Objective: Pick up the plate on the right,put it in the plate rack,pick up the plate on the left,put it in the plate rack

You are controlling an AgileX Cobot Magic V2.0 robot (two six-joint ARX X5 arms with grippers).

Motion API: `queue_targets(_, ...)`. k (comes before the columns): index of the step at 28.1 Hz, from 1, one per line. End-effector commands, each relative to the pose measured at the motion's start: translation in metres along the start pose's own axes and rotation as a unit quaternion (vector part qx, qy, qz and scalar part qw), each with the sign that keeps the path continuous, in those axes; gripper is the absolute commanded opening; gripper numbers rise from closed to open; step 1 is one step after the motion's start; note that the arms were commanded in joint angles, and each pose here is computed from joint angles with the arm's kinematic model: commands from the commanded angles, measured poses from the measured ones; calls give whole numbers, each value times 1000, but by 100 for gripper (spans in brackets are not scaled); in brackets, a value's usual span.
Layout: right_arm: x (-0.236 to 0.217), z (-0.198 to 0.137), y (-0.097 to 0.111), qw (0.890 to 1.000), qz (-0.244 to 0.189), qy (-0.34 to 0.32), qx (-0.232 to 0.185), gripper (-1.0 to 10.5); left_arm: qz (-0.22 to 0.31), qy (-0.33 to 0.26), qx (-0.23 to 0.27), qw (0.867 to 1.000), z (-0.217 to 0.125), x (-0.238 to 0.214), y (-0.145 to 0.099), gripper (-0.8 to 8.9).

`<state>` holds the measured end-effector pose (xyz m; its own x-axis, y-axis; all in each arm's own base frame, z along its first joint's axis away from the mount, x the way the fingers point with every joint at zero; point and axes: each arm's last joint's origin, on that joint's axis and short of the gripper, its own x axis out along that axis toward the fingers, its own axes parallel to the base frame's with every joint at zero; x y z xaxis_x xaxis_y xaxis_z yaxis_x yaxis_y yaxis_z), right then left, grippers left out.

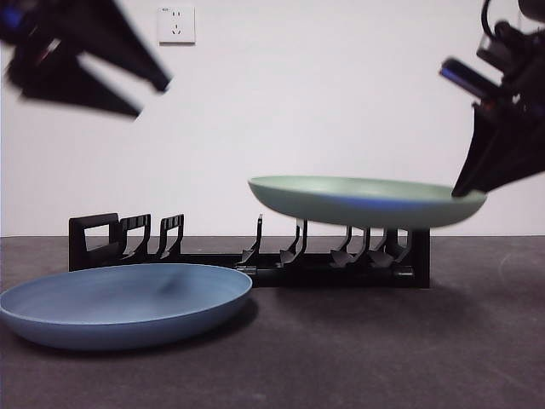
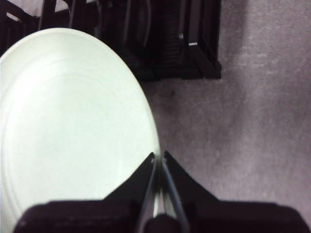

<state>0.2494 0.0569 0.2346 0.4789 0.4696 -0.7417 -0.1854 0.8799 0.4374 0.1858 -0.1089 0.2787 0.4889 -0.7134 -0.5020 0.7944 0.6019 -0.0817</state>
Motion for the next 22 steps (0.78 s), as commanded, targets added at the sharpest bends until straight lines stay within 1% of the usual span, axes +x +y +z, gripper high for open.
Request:
queue_targets(1, -5, 6, 7, 1000, 4, 5, -18, -13, -5, 11, 161, 987, 14, 4, -29, 350)
queue_targets(3, -8, 9, 11, 1000, 6, 7, -26, -13, -3, 12, 221, 975, 20, 6, -47, 350)
queue_targets(4, -9, 10, 13, 1000, 7, 8, -27, -12, -5, 12, 254, 967, 22, 7, -59, 350)
queue_targets(7, -10, 10, 18, 999, 11, 12, -33, -12, -11, 21, 327, 945, 21, 14, -85, 342)
queue_targets(10, -9, 9, 21, 999, 15, 15, -39, -12, -13, 48, 366, 929, 15, 28, -103, 342)
queue_targets(13, -8, 8, 23, 999, 19, 18, -44, -12, -24, 73, 393, 916, 8, 46, -112, 342)
queue_targets(15, -7, 8, 24, 999, 21, 19, -46, -12, -24, 88, 398, 913, 3, 58, -115, 341)
queue_targets(17, -7, 8, 25, 998, 22, 20, -47, -12, -15, 110, 403, 908, -1, 71, -115, 341)
queue_targets(19, -7, 7, 25, 998, 21, 24, -45, -12, 8, 140, 416, 898, -6, 87, -114, 341)
queue_targets(21, -7, 6, 25, 998, 20, 29, -47, -12, 10, 142, 423, 895, -8, 97, -114, 339)
queue_targets(22, -7, 6, 25, 998, 19, 30, -49, -12, 11, 140, 423, 895, -8, 99, -114, 297)
